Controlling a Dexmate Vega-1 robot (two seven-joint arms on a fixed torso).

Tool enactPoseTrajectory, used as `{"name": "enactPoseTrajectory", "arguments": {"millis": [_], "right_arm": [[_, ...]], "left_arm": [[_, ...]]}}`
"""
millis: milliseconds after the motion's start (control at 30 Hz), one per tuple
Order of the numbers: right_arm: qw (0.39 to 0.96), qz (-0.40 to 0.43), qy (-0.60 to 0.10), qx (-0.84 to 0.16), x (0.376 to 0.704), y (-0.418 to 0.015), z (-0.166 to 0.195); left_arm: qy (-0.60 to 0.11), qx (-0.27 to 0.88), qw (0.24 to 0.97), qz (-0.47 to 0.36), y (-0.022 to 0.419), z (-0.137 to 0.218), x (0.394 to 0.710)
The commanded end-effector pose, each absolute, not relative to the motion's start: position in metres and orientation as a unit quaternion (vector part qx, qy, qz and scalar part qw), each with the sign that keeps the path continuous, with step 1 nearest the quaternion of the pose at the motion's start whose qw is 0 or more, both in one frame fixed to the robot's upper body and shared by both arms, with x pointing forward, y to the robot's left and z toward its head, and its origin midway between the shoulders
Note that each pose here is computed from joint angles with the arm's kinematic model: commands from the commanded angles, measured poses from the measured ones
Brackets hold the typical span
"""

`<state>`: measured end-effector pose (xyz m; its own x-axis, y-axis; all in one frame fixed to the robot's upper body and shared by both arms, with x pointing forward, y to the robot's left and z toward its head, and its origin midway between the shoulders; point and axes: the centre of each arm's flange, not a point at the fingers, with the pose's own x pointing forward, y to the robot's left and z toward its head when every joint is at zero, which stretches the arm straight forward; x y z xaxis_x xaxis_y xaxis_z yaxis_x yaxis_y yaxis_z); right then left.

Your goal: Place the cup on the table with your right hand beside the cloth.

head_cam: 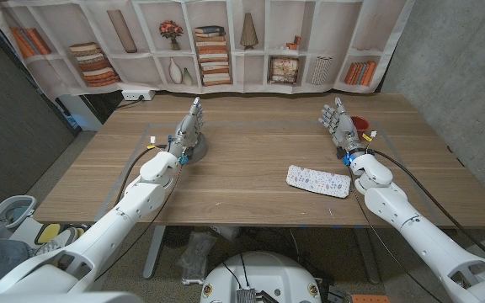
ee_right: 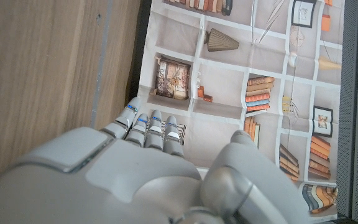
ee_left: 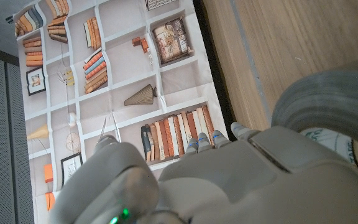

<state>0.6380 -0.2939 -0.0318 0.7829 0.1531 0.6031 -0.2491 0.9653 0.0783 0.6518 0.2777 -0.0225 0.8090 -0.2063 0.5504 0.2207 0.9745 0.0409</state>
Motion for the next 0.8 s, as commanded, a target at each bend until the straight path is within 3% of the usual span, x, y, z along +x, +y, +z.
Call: {"name": "enactPoseTrajectory", "arguments": {"millis": [33, 800], "right_arm": [[0.931, 0.123, -0.333, 0.086, 0.628, -0.294, -0.024], [0.928, 0.127, -0.342, 0.075, 0.614, -0.298, -0.023]], "left_arm": [[-0.289, -0.007, 0.95, -0.116, 0.275, -0.018, 0.649], [-0.285, 0.0, 0.952, -0.112, 0.278, -0.012, 0.648]]}}
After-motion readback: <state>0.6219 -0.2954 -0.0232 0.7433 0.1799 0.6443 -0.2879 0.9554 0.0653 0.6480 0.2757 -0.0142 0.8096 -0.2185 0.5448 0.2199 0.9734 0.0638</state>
